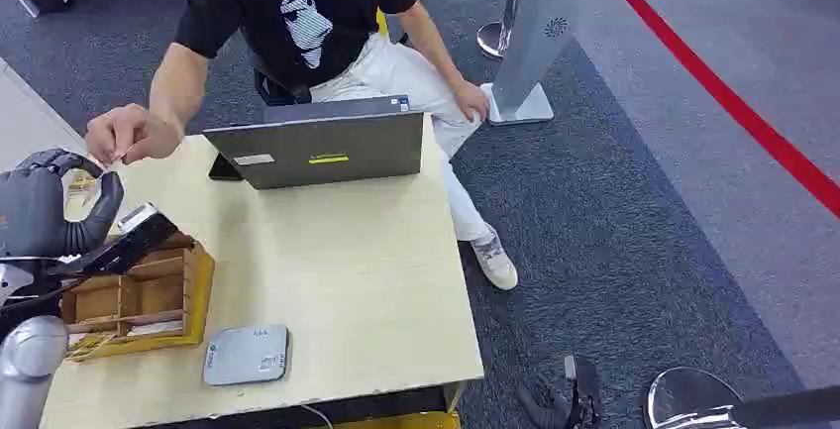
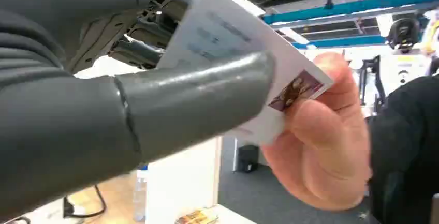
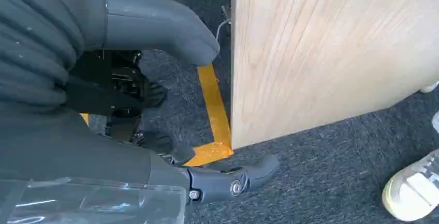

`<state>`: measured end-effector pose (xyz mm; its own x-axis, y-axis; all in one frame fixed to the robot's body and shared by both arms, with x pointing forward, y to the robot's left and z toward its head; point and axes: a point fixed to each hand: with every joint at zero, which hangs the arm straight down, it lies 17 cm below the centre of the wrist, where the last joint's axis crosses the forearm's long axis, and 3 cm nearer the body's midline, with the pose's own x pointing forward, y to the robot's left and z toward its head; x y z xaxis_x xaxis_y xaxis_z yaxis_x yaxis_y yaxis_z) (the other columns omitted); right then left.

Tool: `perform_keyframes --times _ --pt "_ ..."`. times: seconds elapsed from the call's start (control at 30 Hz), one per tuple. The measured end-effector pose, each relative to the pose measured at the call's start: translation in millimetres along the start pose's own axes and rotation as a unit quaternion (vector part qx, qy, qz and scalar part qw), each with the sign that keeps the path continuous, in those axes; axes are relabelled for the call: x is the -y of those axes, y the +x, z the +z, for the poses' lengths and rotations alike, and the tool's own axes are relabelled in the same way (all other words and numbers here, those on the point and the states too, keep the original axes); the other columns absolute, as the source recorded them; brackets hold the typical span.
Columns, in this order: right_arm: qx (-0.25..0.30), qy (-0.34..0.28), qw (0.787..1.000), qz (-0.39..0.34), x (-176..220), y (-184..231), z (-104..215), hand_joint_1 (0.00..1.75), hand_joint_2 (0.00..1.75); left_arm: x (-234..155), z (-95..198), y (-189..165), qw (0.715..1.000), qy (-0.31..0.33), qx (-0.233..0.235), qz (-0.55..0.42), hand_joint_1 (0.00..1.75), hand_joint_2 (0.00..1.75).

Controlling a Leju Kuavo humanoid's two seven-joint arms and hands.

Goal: Pass the card to the sensor for recognition and then transmit it.

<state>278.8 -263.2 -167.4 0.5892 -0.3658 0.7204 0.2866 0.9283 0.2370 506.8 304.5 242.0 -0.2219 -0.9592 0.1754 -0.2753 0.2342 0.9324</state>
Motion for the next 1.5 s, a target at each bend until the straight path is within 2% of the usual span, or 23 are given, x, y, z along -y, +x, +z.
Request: perform_keyframes --times 0.3,0.47,0.63,0.77,0.97,1.5 --pt "-0.002 -0.004 1.0 -0.001 1.7 -1.2 0.1 0.0 1.75 -7.9 10.3 0.1 0.998 0.032 -0.002 0.047 1.75 1.75" --pt "-0.005 -0.012 1.0 -0.007 5.7 -4.4 1.5 0.0 1.75 -13.7 38.5 13.1 0.993 0.064 0.011 0.099 1.75 1.75" --pt "-0.004 -0.017 1.0 -0.008 8.0 -5.0 2.1 0.0 1.75 -2.6 72.0 34.3 0.99 0.058 0.029 0.125 1.75 1.75" --pt "-0.004 -0.025 1.0 -0.008 12.1 -6.8 3.4 0.0 1.75 21.2 114.4 53.9 0.988 0.029 0.029 0.149 1.75 1.75" --pt "0.001 -0.032 0.999 -0.008 15.2 -1.7 3.3 0.0 1.75 60.3 161.4 65.0 0.982 -0.027 -0.012 0.188 1.75 1.75" --pt "0.006 -0.027 1.0 0.002 11.7 8.9 1.4 0.0 1.75 139.0 215.2 65.9 0.968 -0.158 -0.083 0.178 1.75 1.75"
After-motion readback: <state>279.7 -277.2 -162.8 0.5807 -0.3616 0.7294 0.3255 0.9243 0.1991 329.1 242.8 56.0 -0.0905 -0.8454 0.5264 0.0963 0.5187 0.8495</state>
